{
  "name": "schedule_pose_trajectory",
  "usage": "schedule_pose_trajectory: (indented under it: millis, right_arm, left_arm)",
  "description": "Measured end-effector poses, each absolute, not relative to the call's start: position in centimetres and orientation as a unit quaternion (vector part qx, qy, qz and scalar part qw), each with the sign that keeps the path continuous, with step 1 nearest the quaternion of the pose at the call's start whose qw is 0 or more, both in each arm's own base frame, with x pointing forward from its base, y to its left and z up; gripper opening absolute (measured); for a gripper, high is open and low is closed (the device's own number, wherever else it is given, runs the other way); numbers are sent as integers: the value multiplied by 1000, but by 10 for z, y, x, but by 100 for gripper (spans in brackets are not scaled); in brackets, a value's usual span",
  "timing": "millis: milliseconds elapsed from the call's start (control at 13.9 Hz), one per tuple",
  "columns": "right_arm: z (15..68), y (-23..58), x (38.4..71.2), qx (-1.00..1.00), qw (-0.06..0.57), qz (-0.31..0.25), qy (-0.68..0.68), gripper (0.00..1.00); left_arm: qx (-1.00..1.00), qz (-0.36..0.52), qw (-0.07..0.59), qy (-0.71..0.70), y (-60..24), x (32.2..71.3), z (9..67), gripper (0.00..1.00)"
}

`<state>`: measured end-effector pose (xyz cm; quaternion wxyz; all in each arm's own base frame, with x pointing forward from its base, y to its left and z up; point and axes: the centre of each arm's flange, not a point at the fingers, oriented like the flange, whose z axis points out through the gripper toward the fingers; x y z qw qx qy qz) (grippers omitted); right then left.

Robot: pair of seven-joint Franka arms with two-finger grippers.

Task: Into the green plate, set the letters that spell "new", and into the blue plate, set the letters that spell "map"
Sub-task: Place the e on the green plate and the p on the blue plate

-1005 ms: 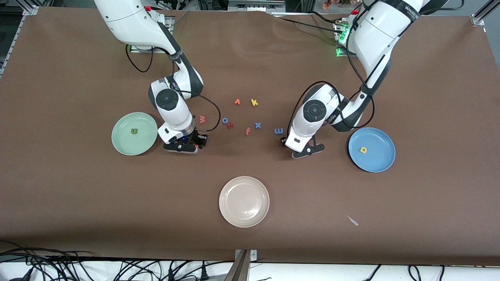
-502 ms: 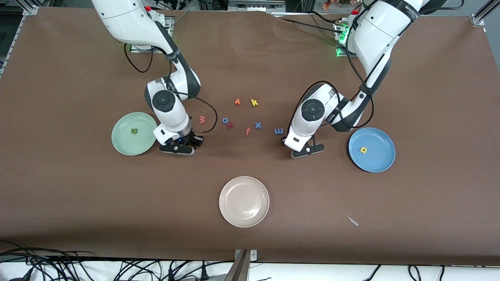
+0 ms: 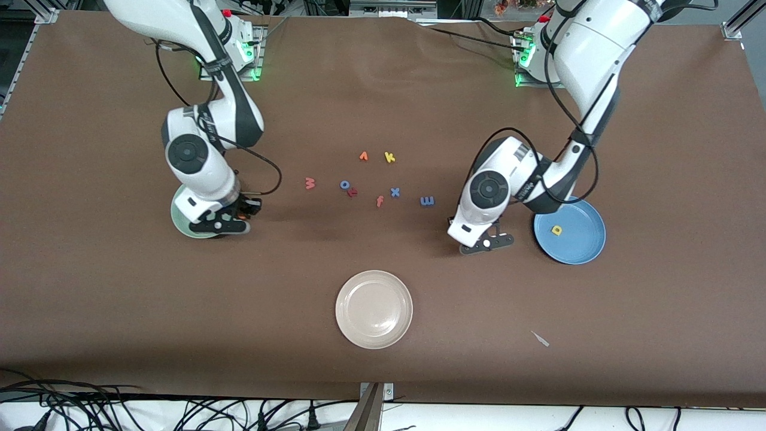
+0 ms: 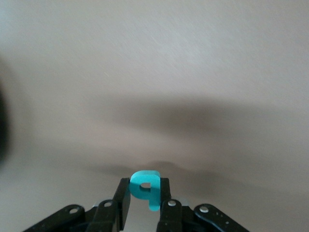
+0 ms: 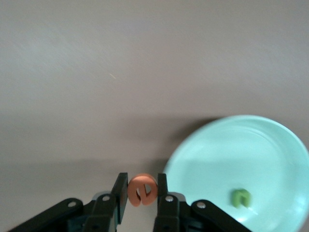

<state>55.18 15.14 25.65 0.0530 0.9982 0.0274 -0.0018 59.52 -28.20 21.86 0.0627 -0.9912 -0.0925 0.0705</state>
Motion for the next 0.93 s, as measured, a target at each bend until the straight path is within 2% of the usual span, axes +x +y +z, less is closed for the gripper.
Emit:
schedule_pose_trajectory:
  millis: [287,431,502,574,646,933]
  right_arm:
    - [242,67,519,997,57,-1,51,29]
    - [232,49,502,997,55,9,49,29]
    - [227,49,497,997,55,10,48,33]
    - [225,50,494,997,54,10,48,44]
    - [224,51,494,997,54,11,46,50]
    - [228,78,491,999,44,17,16,53]
  left_arm:
    - [-992,107,68,-6,-217,615,226,29]
    - [-989,125,65,44,-179,623,233,29]
    - [-987,134,61,69,-160,627,235,29]
    - [-984,143,56,94,-140,630,236,29]
    - [-980,151,50,120,-122,632,235,29]
    - [-964,169,45,199,-59,637,228,29]
